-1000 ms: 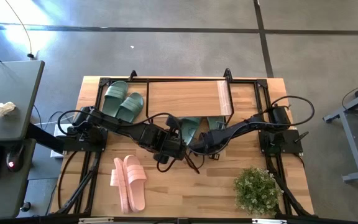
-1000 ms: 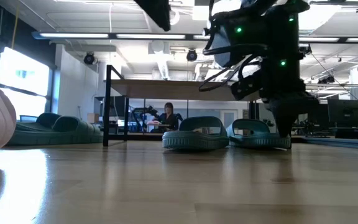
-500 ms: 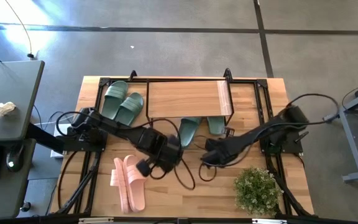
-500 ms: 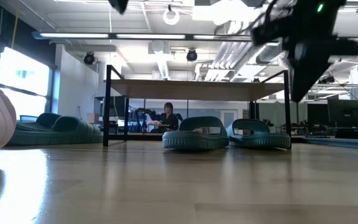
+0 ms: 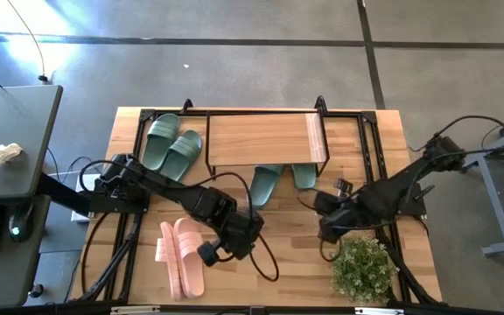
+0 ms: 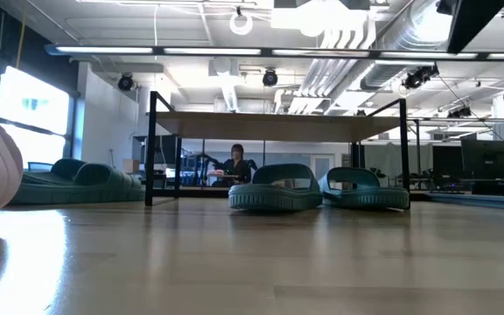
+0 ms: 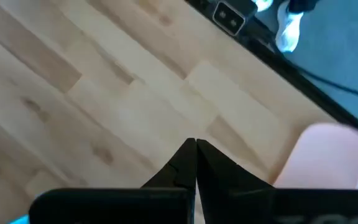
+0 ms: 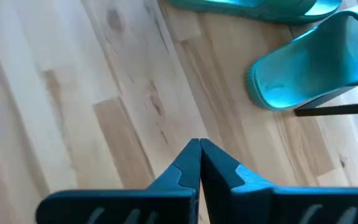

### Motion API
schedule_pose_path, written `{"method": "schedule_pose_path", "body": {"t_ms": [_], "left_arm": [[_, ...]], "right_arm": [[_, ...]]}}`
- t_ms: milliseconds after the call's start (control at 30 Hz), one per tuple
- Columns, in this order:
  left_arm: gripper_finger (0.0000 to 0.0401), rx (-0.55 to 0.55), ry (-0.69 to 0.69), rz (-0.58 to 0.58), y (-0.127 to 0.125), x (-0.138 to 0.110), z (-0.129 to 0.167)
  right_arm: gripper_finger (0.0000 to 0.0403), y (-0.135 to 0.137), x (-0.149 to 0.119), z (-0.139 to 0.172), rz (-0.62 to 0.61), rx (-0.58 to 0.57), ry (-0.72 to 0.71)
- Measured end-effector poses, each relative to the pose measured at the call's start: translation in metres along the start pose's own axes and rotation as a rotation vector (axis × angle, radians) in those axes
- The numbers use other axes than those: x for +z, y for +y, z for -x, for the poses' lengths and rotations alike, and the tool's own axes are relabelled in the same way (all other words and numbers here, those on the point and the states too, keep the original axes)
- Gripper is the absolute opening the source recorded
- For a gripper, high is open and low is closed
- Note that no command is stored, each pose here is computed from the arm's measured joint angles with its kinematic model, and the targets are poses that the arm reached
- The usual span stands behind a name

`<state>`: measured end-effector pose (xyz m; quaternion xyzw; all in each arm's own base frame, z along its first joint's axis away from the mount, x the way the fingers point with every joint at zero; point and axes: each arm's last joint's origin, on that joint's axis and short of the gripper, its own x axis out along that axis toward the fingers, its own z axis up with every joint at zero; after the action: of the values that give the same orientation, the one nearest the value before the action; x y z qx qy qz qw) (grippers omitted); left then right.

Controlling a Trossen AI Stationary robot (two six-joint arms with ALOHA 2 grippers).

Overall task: Pick and place slides into the shelf
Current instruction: Adjust the green slides under the shelf

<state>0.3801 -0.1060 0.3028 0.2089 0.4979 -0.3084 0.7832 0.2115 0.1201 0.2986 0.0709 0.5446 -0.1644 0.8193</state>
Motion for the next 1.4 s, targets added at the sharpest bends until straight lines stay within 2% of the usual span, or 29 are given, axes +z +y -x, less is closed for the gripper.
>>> {"method": "schedule_pose_path", "body": {"t_ms": [133,233,300,367,500,600,700,800,967,1200,1400], "left_arm": [[0.0000,-0.050,0.083,0.099,-0.003,-0.027,-0.043],[0.0000,-0.034,0.024,0.181,-0.004,-0.041,-0.075],[0.0000,0.001,-0.018,0.245,-0.003,-0.047,-0.090],[0.0000,0.084,-0.053,0.312,0.002,-0.051,-0.097],[0.0000,0.284,0.076,0.430,0.012,-0.068,-0.097],[0.0000,0.367,0.151,0.466,0.022,-0.080,-0.093],[0.0000,0.378,0.189,0.507,0.033,-0.097,-0.094],[0.0000,0.389,0.242,0.545,0.041,-0.115,-0.097],[0.0000,0.388,0.284,0.567,0.048,-0.138,-0.102],[0.0000,0.470,0.272,0.601,0.059,-0.147,-0.102],[0.0000,0.478,0.259,0.595,0.066,-0.149,-0.109]], "right_arm": [[0.0000,0.000,-0.012,0.017,0.010,0.019,-0.075],[0.0000,0.001,-0.018,0.023,0.019,0.026,-0.105],[0.0000,0.003,-0.021,0.025,0.036,0.023,-0.115],[0.0000,0.004,-0.022,0.025,0.049,0.026,-0.114],[0.0000,0.006,-0.024,0.026,0.070,0.040,-0.103],[0.0000,0.008,-0.027,0.028,0.080,0.056,-0.101],[0.0000,0.014,-0.032,0.023,0.047,0.121,-0.127],[0.0000,0.017,-0.045,0.005,-0.013,0.176,-0.150],[0.0000,0.016,-0.069,-0.031,-0.103,0.167,-0.098],[0.0000,0.016,-0.077,-0.047,-0.156,0.173,-0.095],[0.0000,0.013,-0.075,-0.049,-0.168,0.152,-0.094]]}}
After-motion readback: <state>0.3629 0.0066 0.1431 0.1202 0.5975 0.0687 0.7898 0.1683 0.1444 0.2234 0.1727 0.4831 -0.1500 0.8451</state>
